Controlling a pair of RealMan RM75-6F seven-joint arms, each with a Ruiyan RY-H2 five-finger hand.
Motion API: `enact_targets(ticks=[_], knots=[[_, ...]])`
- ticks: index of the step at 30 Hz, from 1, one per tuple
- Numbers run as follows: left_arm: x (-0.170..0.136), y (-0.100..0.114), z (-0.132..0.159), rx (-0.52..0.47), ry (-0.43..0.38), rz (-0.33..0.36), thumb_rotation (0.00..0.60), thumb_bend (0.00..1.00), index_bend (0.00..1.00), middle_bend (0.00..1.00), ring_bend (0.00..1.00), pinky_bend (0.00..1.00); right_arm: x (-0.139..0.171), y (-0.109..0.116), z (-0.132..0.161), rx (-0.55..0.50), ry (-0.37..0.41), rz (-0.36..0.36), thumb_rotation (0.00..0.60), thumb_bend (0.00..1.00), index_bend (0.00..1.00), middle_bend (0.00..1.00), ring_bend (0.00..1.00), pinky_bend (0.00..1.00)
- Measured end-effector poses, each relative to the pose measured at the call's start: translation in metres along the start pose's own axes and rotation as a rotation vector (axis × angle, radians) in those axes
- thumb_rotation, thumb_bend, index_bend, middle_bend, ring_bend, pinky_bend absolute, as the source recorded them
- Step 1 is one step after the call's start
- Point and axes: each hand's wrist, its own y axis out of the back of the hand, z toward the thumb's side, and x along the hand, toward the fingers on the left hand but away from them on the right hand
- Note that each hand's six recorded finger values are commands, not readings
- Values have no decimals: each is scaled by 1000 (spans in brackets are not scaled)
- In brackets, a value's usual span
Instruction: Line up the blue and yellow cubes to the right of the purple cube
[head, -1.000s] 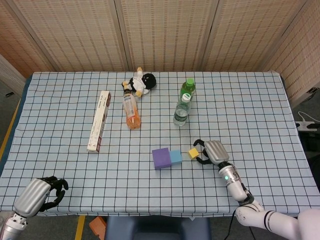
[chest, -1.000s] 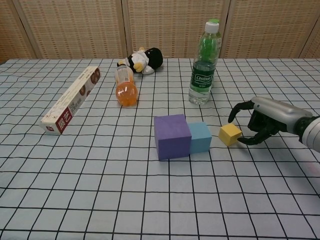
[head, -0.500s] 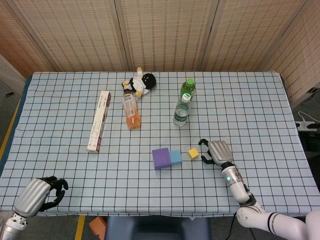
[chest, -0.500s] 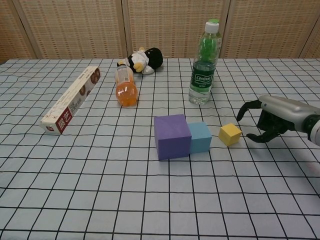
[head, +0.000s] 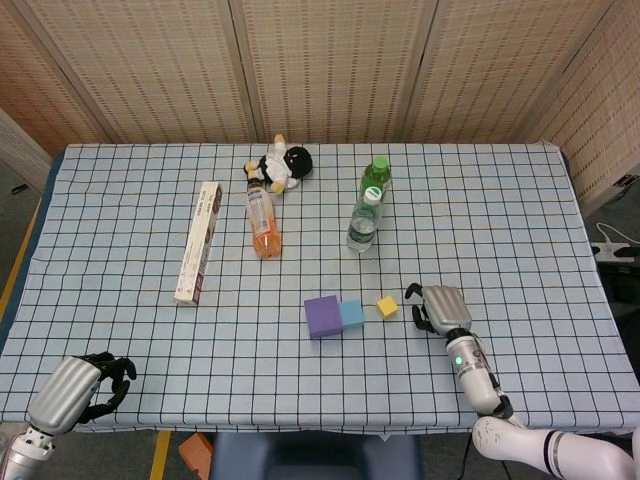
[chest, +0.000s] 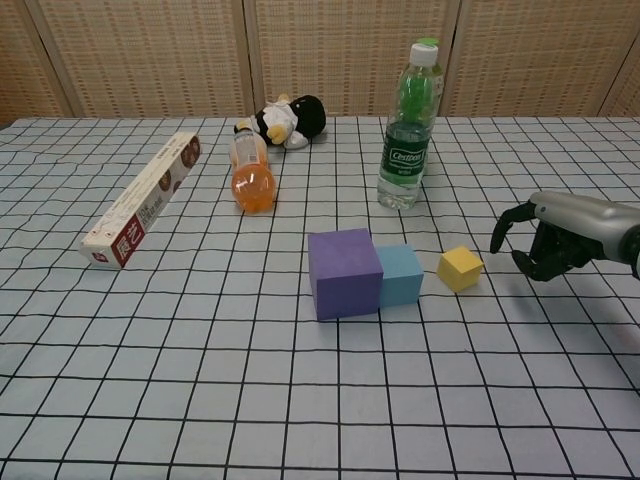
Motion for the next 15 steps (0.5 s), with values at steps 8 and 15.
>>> enact_targets(ticks=[8, 15], knots=[[0, 0, 0, -1, 0, 1, 600, 499, 527, 672, 539, 681, -4, -6, 1, -115, 14, 88, 600, 535, 397, 1000, 881, 1000], [0, 1, 0, -1, 0, 3, 600, 500, 527, 672, 540, 681, -7, -8, 2, -145, 36, 101, 600, 535, 398, 1000, 881, 1000]])
